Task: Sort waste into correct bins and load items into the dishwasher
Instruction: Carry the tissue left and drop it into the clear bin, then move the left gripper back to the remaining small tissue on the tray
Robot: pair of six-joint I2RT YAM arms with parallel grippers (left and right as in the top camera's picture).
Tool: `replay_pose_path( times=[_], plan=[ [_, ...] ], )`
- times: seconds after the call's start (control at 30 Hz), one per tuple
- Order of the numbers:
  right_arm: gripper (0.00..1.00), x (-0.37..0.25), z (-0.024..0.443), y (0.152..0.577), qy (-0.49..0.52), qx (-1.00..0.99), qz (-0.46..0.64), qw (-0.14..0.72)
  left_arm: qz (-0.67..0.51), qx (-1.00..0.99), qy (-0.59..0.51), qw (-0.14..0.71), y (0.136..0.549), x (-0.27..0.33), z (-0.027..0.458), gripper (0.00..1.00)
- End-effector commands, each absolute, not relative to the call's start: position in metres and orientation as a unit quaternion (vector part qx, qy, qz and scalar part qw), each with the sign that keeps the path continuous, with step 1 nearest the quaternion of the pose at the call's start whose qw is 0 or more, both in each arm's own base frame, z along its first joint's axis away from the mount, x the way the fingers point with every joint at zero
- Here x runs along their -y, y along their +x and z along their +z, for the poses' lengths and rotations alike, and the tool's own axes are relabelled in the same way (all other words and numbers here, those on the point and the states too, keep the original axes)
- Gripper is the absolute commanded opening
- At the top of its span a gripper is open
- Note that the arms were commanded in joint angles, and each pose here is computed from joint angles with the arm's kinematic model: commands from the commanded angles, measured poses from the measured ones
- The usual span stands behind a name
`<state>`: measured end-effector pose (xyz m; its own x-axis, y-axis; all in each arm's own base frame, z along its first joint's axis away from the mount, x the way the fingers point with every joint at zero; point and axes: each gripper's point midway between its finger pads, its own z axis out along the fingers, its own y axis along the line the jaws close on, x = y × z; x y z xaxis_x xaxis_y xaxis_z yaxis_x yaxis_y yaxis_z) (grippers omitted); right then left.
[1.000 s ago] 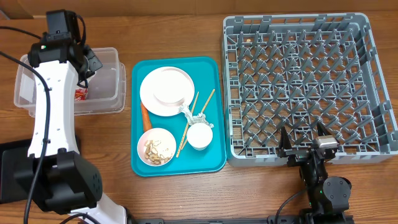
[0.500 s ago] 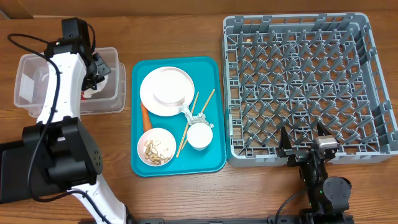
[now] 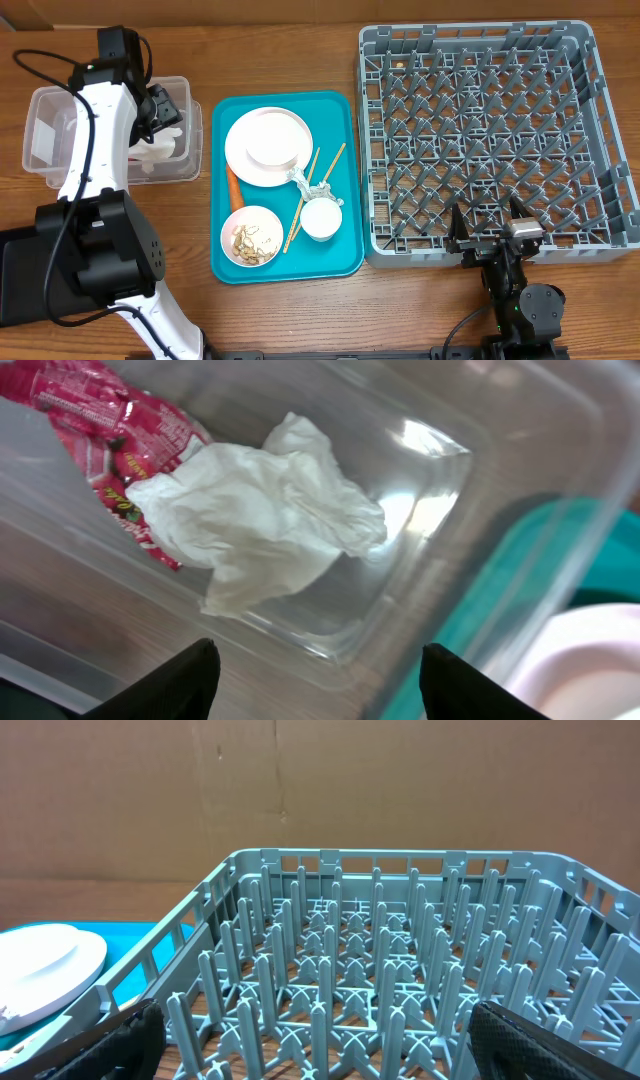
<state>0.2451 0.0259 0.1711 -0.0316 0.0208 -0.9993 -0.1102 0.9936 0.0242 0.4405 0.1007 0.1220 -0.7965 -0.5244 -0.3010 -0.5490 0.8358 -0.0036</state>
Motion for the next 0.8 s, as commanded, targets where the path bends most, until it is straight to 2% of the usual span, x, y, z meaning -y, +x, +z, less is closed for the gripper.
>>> replay_pose_path(
  times=[0.0, 0.23, 0.6, 0.67, 0.77],
  plan=[
    [1.00, -0.025, 0.170, 0.245, -0.032, -0.715, 0.046, 0.697, -0.020, -0.946, -0.256, 0.198, 0.450, -0.081, 0.177, 0.66],
    [1.00, -0.025, 0.170, 0.245, -0.032, -0.715, 0.046, 0.697, -0.104, -0.951, -0.222, 0.187, 0.435, -0.036, 0.203, 0.64],
    [1.00, -0.025, 0.170, 0.245, -0.032, -0.715, 0.046, 0.697, -0.143, -0.975, -0.123, 0.115, 0.405, 0.065, 0.197, 0.65],
    [1.00, -0.025, 0.170, 0.245, -0.032, -0.715, 0.046, 0.697, -0.146, -0.978, -0.099, 0.112, 0.402, 0.084, 0.197, 0.68],
    [1.00, -0.025, 0.170, 0.245, -0.032, -0.715, 0.046, 0.697, -0.148, -0.980, -0.063, 0.115, 0.398, 0.113, 0.197, 0.82]
  ],
)
